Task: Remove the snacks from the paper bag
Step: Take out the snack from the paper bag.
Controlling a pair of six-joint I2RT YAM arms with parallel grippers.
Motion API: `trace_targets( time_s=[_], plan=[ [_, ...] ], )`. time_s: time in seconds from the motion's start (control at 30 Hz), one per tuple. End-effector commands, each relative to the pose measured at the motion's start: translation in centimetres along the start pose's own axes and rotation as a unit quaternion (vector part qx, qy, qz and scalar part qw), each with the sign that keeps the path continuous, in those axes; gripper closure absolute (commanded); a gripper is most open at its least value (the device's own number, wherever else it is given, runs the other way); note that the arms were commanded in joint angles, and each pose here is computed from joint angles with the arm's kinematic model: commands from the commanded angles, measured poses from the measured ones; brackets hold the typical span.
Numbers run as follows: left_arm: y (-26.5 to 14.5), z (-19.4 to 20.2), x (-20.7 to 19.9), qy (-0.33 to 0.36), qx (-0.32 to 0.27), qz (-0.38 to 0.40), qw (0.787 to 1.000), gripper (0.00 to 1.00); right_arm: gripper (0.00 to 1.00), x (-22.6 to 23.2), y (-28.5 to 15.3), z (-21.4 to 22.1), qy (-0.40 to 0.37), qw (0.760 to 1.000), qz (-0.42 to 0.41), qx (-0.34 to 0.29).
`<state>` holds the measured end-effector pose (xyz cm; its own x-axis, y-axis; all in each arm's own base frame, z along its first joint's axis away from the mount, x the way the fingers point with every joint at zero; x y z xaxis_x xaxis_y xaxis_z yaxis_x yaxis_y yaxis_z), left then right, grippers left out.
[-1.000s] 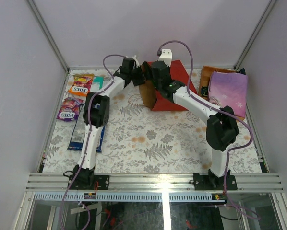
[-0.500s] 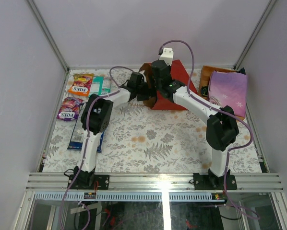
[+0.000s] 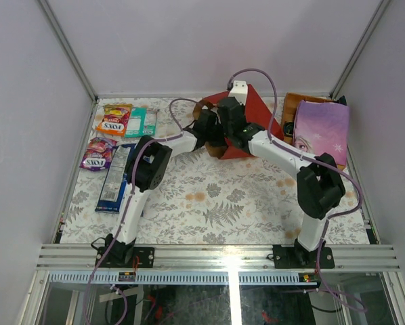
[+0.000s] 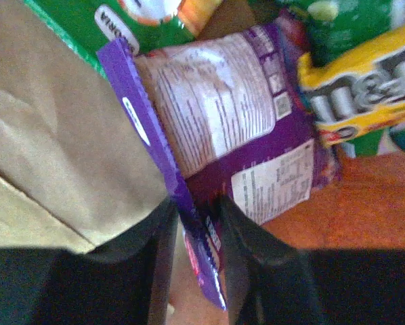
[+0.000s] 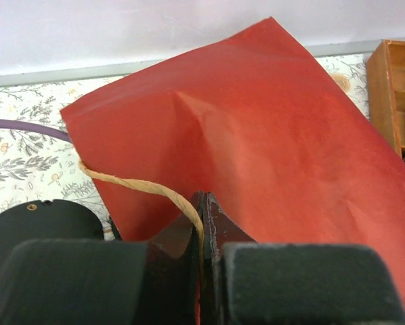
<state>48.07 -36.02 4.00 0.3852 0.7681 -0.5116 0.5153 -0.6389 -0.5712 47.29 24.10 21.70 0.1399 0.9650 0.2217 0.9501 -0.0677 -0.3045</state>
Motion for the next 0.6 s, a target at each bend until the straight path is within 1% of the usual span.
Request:
trace_targets(
  time_s=[0.0, 0.03, 0.07, 0.2, 0.33, 0.47, 0.57],
  plan=[
    [-1.0, 0.1, -0.1, 0.013, -0.013, -0.006, 1.000, 0.85, 1.00, -0.7, -2.1, -4.0, 0.047, 0.998, -0.008, -0.051],
    [-1.8, -0.2, -0.3, 0.017, -0.020, -0.007, 1.000, 0.97, 1.00, -1.0, -2.2, -4.0, 0.047, 0.997, -0.004, -0.054],
    [-2.7, -0.2, -0.3, 0.018, -0.028, -0.006, 0.999, 1.00, 1.00, -1.4, -2.3, -4.1, 0.047, 0.997, 0.001, -0.059],
    [-7.6, -2.0, -0.8, 0.008, -0.079, 0.008, 0.997, 1.00, 1.00, -2.1, -1.9, -4.5, 0.046, 0.997, 0.017, -0.067],
    [-12.9, -4.1, -0.4, -0.011, -0.122, 0.005, 0.992, 1.00, 1.00, -2.4, -1.8, -4.6, 0.052, 0.996, 0.021, -0.069],
    [-18.3, -6.0, -0.1, -0.020, -0.164, -0.014, 0.986, 1.00, 1.00, -3.0, -1.4, -4.6, 0.048, 0.995, 0.032, -0.077],
    [-21.3, -6.3, 0.8, -0.027, -0.188, -0.045, 0.981, 1.00, 1.00, -3.1, -1.7, -5.4, 0.056, 0.994, 0.032, -0.083]
  ],
)
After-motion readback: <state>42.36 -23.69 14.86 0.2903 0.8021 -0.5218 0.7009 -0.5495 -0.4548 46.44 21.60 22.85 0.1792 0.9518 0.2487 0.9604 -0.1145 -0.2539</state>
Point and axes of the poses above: each gripper's point midway between its finger pads, its own y axis out along the fingers, its own x axis along the line the jaws close on, z = x × y, the point moved 1 cm from there along -y, back along the fingers, and after that the axes turned 11 degrees about y, right-handed, at the moved point
